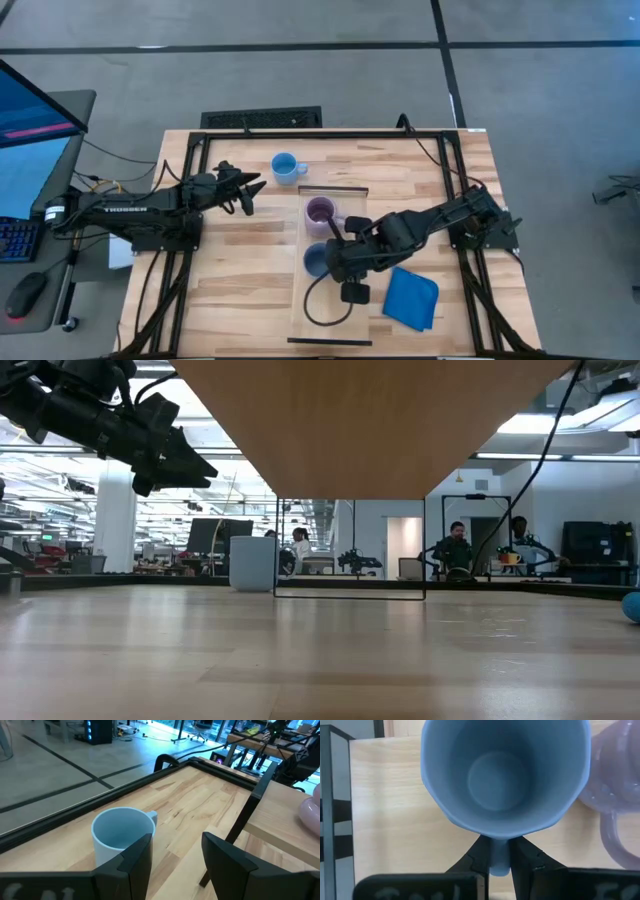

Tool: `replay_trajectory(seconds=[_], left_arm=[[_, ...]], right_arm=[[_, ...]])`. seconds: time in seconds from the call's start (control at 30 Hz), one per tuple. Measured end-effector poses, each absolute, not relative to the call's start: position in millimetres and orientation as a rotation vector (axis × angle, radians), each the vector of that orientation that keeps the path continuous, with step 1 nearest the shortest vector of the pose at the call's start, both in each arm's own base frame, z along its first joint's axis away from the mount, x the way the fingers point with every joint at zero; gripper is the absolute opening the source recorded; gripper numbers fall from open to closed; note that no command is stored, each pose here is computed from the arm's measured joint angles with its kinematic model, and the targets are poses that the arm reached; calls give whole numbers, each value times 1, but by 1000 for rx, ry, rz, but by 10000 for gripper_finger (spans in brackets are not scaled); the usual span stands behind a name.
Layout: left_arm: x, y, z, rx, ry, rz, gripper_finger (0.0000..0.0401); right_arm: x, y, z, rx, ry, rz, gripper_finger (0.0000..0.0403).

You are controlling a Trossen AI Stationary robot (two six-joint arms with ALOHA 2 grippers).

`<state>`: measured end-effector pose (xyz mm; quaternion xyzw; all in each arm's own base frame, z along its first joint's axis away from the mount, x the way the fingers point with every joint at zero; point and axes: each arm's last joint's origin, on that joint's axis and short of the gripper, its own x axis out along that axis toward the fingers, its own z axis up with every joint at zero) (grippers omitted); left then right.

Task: Stack small to large cups/mugs on shelf
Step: Put the dark blue mug on the shelf

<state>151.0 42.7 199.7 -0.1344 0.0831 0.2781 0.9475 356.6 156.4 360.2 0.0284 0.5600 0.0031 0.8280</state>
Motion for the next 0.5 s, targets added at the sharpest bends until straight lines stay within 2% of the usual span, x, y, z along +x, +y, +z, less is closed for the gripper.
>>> replay_trajectory(seconds=[0.5], left_arm=[[151,42,200,-251,178,555,162]], right_arm=[[362,147,361,117,1210,34,59]])
